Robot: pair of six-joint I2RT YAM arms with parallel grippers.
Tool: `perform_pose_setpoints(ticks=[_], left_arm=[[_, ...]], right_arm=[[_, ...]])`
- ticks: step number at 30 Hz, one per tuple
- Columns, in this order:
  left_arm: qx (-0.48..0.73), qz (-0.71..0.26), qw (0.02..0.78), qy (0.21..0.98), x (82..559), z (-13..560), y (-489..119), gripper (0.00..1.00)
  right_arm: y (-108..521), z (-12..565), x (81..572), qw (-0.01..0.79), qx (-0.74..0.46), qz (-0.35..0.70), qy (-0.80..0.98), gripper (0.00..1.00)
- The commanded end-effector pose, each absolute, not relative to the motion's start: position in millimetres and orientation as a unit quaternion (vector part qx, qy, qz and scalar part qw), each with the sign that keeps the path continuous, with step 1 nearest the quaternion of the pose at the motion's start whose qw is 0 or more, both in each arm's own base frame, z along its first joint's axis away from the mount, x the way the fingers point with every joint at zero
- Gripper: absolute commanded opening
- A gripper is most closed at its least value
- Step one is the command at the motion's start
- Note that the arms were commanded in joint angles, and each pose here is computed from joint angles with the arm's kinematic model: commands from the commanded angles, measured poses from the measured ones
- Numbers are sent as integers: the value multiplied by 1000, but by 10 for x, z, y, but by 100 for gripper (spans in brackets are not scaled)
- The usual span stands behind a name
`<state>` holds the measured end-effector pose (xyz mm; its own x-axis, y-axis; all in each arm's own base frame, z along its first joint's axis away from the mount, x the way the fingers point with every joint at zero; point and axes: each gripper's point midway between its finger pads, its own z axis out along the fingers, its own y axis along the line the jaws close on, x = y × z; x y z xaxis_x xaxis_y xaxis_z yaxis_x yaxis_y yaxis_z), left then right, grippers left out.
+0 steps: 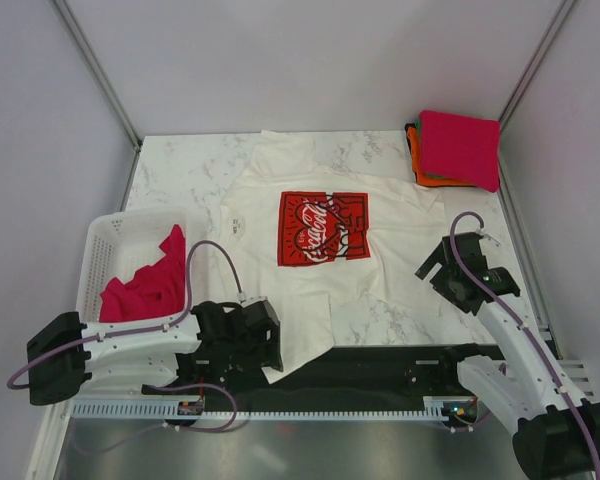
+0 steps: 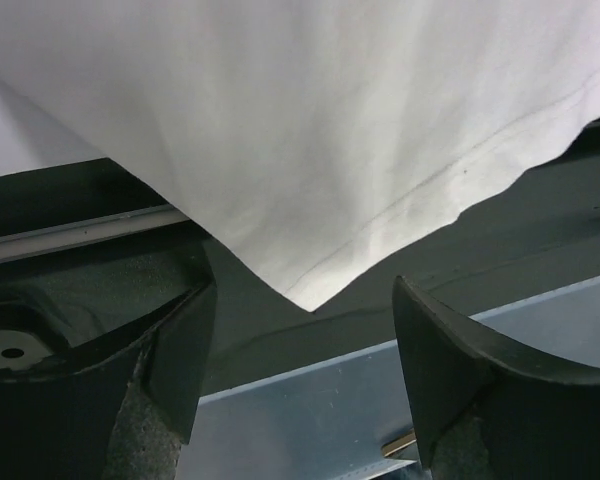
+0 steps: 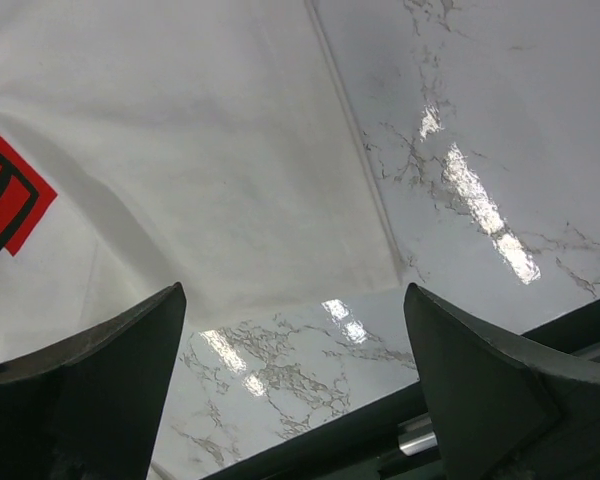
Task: Fold and stack the t-shirts
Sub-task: Fold the tshirt
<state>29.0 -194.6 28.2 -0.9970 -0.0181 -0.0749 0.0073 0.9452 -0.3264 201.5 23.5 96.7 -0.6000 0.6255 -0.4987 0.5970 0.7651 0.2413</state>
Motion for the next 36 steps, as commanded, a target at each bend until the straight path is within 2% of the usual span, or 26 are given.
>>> perform_pose_setpoints(ticks=[1,5,8,9,10,13,14,15,25,29,30,32,33,35,36], left_arm=[[-36,-199,22,979,248,265,-2098,77],[-34,-208,12,978,215,173,-2145,73],[-25,-206,15,978,239,133,-2177,60],[-22,-205,19,978,255,146,-2195,48],[-21,-204,26,978,289,142,-2207,43],[-19,-208,49,977,374,181,-2235,19],[-20,-212,53,976,392,207,-2250,8],[-20,-214,64,975,428,227,-2254,2],[-59,-212,166,961,688,621,-1877,2],[-71,-211,176,959,675,626,-1722,2],[-73,-216,177,958,667,631,-1710,2],[-79,-216,170,958,634,579,-1680,2],[-81,-218,169,958,627,572,-1672,2],[-84,-224,169,956,619,575,-1662,2],[-86,-225,172,955,627,581,-1655,2]], right_arm=[[103,984,2016,301,363,0,882,98],[79,942,2027,294,374,-2,880,98],[77,865,2020,288,383,-1,878,98],[88,853,2020,286,385,3,877,98],[102,813,2014,283,392,7,875,98],[202,675,1966,261,400,30,878,97],[230,650,1953,256,407,36,876,96],[254,599,1911,246,409,40,878,96],[318,365,1792,212,422,46,880,92],[318,240,1775,206,432,44,877,78],[321,203,1779,206,432,44,877,69],[304,144,1769,201,433,36,878,58],[290,130,1769,201,433,31,878,47],[279,112,1760,197,431,25,880,32],[268,116,1765,199,430,23,880,29]])
